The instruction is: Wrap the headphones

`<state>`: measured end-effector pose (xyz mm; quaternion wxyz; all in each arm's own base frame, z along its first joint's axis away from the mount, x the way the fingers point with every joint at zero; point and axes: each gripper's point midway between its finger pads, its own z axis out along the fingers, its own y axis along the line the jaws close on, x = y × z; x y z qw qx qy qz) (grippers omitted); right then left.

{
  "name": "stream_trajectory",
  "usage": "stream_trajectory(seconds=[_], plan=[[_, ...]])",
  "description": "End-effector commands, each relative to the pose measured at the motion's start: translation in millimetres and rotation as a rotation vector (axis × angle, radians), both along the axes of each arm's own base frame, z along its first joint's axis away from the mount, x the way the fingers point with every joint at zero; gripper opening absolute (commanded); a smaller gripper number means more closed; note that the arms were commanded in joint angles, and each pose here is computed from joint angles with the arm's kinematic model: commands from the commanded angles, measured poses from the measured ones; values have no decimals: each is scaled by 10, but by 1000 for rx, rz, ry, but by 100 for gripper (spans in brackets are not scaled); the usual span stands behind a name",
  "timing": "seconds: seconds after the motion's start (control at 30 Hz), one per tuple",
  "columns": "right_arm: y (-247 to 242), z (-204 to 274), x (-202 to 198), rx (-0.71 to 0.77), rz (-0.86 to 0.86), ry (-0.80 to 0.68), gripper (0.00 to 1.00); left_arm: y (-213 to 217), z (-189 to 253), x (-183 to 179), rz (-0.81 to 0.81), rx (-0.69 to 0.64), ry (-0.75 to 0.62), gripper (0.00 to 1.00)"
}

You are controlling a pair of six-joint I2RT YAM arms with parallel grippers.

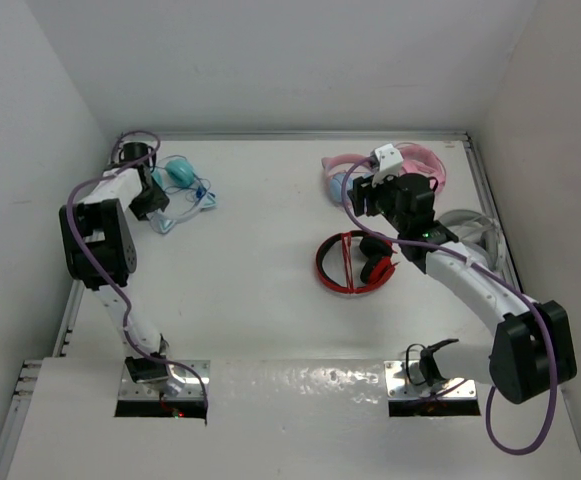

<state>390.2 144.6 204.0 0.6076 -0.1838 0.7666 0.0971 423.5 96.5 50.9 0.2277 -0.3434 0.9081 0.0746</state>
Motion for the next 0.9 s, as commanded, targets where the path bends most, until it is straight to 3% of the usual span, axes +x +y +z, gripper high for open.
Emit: stream_trajectory(seconds=[0.0, 0.27, 0.4, 0.47, 0.63, 0.7, 0.77, 0.87], plan=[[102, 155, 23, 28, 43, -59, 59, 84, -50, 150, 12, 42, -22, 45], [129, 245, 86, 19, 53, -80, 60, 87, -187, 305, -17, 55, -24, 37], [130, 247, 82, 21, 51, -77, 60, 132, -168, 358, -22, 81, -25, 7], [124, 263, 82, 21, 48, -80, 60, 148, -97, 404, -40, 94, -42, 0], [106, 323, 77, 5, 47, -91, 60, 212, 413, 741, -200, 200, -157, 0], [122, 356, 85, 4, 55, -94, 60, 243, 928, 1024, -377, 363, -237, 0], [174, 435, 95, 17, 76, -106, 61, 79, 1563, 1252, -598, 622, -319, 0], [279, 603, 135, 51, 117, -130, 60, -319, 2219, 1383, -895, 896, -393, 0]])
